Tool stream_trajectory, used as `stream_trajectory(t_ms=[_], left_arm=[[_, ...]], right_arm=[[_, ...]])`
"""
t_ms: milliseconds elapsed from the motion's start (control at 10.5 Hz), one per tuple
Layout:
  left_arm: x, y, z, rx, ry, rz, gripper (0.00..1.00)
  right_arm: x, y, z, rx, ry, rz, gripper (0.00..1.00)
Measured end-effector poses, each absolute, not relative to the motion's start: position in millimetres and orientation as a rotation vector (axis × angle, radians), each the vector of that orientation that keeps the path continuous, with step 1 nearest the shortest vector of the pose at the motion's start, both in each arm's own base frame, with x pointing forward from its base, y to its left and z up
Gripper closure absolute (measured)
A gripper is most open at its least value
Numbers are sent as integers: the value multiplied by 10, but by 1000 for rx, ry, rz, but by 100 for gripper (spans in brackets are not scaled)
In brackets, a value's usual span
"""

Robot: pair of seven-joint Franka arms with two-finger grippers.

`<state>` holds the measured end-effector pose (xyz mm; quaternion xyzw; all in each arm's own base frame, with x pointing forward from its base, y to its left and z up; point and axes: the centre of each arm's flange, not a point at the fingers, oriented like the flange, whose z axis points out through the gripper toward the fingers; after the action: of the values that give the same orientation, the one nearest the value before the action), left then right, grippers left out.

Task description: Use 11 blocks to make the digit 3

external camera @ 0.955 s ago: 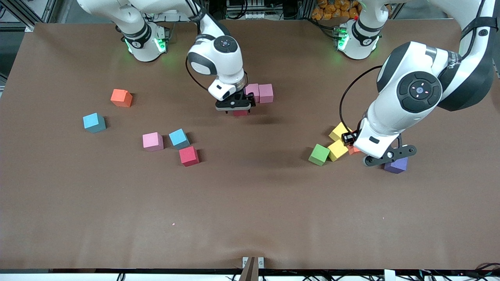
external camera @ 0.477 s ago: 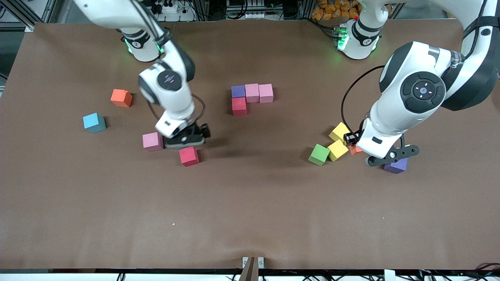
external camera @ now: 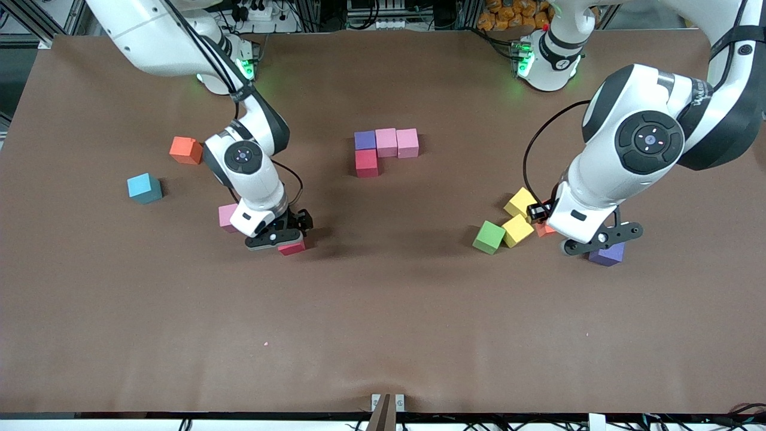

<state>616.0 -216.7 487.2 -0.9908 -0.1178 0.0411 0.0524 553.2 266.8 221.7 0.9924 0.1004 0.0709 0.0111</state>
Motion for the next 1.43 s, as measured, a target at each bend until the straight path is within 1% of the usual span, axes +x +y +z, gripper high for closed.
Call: stream_trajectory(t_ms=[382,764,955,1050,1336,1432], left_arm=[[6152,-2165,4855,-3009,-357,133,44],[6149,-2163,4849,-3008,-357,137,44],[6149,-2163,4849,-3008,-357,137,44],[6149,-2163,4848,-3008,-357,137,44],[6148,-2163,4844,-3007,-357,139,44],[6147,-2162,4842,-3007,-357,139,44]], right_arm=[[5586,2554,2141,3082,406,205,0],[5508,2617,1897,3075,507,154,1],[5517,2602,1880,3052,611,151,32],[5544,2608,1910,3050,623,162,38],[5645,2695,2147,3052,631,230,39],[5662,2771,2266,3072,601,231,39]])
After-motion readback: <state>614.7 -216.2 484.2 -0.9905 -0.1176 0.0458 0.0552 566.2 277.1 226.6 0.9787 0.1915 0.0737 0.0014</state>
